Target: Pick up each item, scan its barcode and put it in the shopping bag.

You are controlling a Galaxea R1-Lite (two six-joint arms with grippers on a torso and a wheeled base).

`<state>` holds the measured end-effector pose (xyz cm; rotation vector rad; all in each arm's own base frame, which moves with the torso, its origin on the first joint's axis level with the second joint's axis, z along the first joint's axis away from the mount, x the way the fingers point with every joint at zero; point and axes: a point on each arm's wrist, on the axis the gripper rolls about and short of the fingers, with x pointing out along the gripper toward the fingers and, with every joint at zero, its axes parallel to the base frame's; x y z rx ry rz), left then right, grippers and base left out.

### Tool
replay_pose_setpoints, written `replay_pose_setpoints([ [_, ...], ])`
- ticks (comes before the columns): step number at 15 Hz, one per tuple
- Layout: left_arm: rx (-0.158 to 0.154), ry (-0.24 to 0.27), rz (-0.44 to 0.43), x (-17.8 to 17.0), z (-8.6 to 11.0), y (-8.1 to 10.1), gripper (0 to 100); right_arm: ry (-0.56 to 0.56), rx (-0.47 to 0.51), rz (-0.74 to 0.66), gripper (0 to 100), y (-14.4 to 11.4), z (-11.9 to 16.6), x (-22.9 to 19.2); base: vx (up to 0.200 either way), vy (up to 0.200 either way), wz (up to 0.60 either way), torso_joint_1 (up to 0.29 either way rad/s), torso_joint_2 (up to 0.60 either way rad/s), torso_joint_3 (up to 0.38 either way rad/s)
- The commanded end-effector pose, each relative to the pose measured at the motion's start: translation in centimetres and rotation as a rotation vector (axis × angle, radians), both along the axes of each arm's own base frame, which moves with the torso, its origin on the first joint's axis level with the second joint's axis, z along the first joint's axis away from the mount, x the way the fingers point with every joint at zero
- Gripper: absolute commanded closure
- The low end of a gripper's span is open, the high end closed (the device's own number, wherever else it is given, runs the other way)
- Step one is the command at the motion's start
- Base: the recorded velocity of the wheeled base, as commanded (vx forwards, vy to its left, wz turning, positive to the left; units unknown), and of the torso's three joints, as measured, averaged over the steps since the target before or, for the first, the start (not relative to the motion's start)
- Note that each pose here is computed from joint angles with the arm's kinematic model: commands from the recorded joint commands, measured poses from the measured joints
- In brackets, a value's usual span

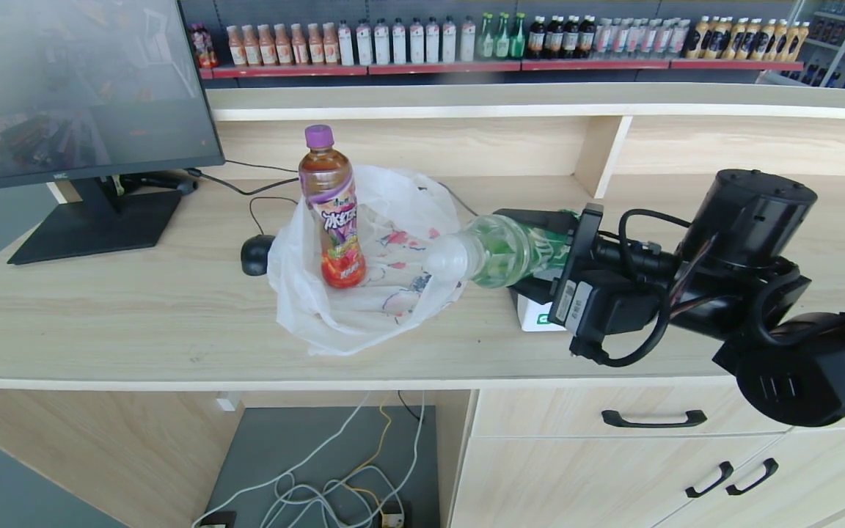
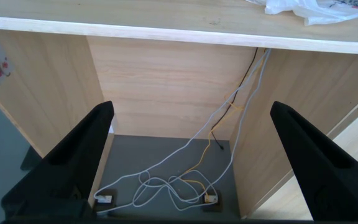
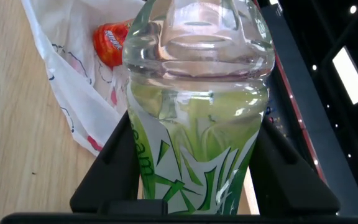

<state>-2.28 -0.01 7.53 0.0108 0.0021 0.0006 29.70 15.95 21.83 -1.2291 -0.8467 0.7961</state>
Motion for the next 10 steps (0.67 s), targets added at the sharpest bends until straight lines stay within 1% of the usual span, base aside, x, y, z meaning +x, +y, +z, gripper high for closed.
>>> replay_pose_setpoints([
  [1, 0.0, -0.001, 0.001, 0.0, 0.0, 0.0, 0, 0.001, 0.036, -0.007, 100, -0.1, 1.2, -0.7, 0.0, 0.0, 0.0, 0.0, 0.0, 0.0],
  [3, 0.0, -0.001, 0.001, 0.0, 0.0, 0.0, 0, 0.021, 0.083, -0.024, 100, -0.5, 2.3, -1.3, 0.0, 0.0, 0.0, 0.0, 0.0, 0.0],
  [4, 0.0, -0.001, 0.001, 0.0, 0.0, 0.0, 0, 0.072, 0.173, -0.05, 100, -0.3, 3.8, -1.9, 0.0, 0.0, 0.0, 0.0, 0.0, 0.0],
  [5, 0.0, -0.001, 0.001, 0.0, 0.0, 0.0, 0, 0.084, 0.211, -0.044, 100, 0.0, 4.6, -2.0, 0.0, 0.0, 0.0, 0.0, 0.0, 0.0],
  [7, 0.0, -0.001, 0.001, 0.0, 0.0, 0.0, 0, 0.158, 0.279, -0.048, 100, 0.2, 4.9, -1.9, 0.0, 0.0, 0.0, 0.0, 0.0, 0.0],
  [8, 0.0, -0.001, 0.001, 0.0, 0.0, 0.0, 0, 0.221, 0.349, -0.049, 100, 0.0, 5.0, -1.9, 0.0, 0.0, 0.0, 0.0, 0.0, 0.0],
  [10, 0.0, -0.001, 0.001, 0.0, 0.0, 0.0, 0, 0.287, 0.478, -0.057, 100, 0.1, 4.9, -1.5, 0.0, 0.0, 0.0, 0.0, 0.0, 0.0],
])
